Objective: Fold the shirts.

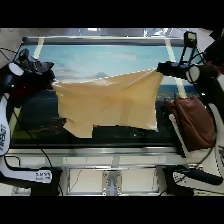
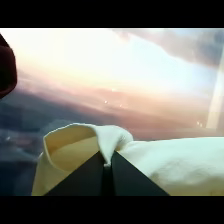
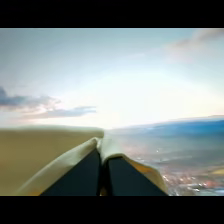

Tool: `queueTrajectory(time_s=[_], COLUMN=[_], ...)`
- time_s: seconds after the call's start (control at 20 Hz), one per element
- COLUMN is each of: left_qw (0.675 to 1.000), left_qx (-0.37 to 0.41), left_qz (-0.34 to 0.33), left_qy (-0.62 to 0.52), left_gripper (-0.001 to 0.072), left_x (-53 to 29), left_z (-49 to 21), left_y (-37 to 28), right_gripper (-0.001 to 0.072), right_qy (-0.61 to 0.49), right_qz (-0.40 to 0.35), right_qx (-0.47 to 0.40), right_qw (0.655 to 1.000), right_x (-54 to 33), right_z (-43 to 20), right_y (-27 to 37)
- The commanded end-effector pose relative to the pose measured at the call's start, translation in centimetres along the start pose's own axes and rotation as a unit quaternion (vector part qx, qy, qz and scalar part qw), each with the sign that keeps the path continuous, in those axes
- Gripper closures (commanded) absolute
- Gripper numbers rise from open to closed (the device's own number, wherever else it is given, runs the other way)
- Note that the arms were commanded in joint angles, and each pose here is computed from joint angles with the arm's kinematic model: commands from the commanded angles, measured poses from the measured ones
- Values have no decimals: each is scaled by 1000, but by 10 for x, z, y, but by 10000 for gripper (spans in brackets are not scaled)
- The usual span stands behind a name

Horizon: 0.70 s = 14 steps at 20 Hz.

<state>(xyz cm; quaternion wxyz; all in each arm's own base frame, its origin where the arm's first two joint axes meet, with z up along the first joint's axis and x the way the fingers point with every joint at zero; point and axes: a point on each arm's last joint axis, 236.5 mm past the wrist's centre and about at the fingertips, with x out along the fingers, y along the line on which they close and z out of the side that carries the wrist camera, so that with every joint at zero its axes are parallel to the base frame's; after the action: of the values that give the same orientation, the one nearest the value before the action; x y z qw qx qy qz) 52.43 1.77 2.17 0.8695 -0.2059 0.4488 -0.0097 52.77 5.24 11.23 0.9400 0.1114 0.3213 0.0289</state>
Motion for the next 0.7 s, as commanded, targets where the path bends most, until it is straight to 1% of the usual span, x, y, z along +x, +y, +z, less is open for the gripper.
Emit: queueTrajectory(time_s=[0.0,0.05,0.1,0.2,0.25,0.35,0.4,0.45,0.55,0.6,0.65], left_qw=[996,995,995,992,991,990,992,993,991,987,985], left_qx=[-69,-64,-51,-30,-24,-1,-2,-19,-87,-129,-155], left_qz=[-41,-44,-46,-44,-28,37,73,96,102,92,74], left_qy=[-48,-58,-70,-111,-132,-134,-101,-67,-26,-13,6], left_gripper=[271,-13,14,13,14,15,16,26,221,243,243], left_x=[37,30,17,-31,-65,-128,-150,-163,-167,-158,-143], left_z=[20,28,39,68,79,77,56,31,-24,-53,-81], left_y=[-6,-8,-10,-2,12,55,83,106,140,150,152], right_gripper=[428,174,155,161,162,162,162,162,162,162,162], right_qy=[-41,-49,-56,-55,-44,-18,-13,-9,4,16,25], right_qz=[29,35,37,27,5,-55,-87,-109,-132,-135,-134], right_qx=[103,114,111,87,54,30,28,22,19,20,23], right_qw=[993,992,992,994,998,998,996,994,991,991,990], right_x=[66,67,62,35,12,-45,-80,-113,-162,-177,-185], right_z=[0,6,15,39,50,61,63,62,43,24,-1], right_y=[-4,-1,0,-9,-24,-68,-92,-109,-126,-127,-127])
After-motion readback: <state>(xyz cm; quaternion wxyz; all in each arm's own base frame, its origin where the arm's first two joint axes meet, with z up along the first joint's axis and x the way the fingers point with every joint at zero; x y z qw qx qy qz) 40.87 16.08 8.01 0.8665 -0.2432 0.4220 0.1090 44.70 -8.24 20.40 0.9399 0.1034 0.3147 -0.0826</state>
